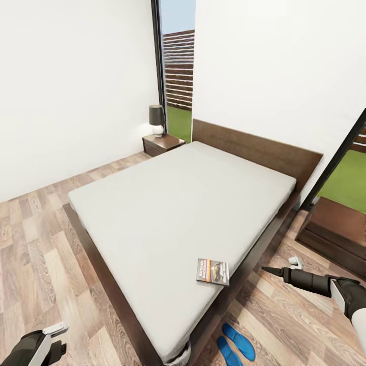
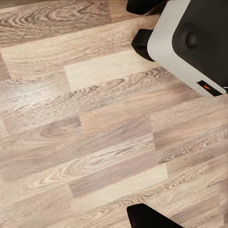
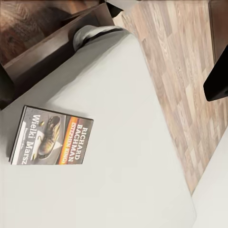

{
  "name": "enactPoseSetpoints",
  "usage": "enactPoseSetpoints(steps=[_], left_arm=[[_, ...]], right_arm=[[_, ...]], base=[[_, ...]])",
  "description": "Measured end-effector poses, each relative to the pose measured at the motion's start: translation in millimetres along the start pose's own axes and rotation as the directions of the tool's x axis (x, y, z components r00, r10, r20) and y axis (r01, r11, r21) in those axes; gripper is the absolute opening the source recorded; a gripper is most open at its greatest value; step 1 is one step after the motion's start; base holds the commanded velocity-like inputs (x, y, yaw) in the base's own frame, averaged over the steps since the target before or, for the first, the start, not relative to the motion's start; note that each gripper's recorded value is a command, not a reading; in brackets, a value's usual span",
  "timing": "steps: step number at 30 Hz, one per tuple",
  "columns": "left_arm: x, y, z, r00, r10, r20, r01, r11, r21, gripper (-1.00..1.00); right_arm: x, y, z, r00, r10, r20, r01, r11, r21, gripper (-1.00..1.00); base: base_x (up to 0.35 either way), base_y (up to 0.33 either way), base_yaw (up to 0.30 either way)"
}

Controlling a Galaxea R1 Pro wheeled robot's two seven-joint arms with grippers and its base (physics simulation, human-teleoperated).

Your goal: In the bedroom, move the book from the bed onto either nightstand, and place the two sandals side by side next to the bed.

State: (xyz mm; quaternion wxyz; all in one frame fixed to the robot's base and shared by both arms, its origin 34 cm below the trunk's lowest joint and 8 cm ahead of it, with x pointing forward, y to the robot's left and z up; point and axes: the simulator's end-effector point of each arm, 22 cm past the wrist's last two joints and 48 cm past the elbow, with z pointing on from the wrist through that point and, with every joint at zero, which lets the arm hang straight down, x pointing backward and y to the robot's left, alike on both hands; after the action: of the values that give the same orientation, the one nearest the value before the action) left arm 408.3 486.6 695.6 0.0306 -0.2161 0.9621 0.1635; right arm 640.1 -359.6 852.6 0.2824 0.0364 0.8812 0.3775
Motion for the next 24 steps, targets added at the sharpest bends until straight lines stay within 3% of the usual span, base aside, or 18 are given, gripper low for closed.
enactPoseSetpoints(steps=[24], left_arm=[[12.6, -0.7, 10.8, 0.999, 0.016, -0.031, -0.017, 1.000, -0.013, 1.00]], right_arm=[[14.5, -12.7, 7.9, 0.999, 0.025, -0.027, -0.025, 1.000, 0.009, 1.00]], base=[[-0.014, 0.000, 0.000]])
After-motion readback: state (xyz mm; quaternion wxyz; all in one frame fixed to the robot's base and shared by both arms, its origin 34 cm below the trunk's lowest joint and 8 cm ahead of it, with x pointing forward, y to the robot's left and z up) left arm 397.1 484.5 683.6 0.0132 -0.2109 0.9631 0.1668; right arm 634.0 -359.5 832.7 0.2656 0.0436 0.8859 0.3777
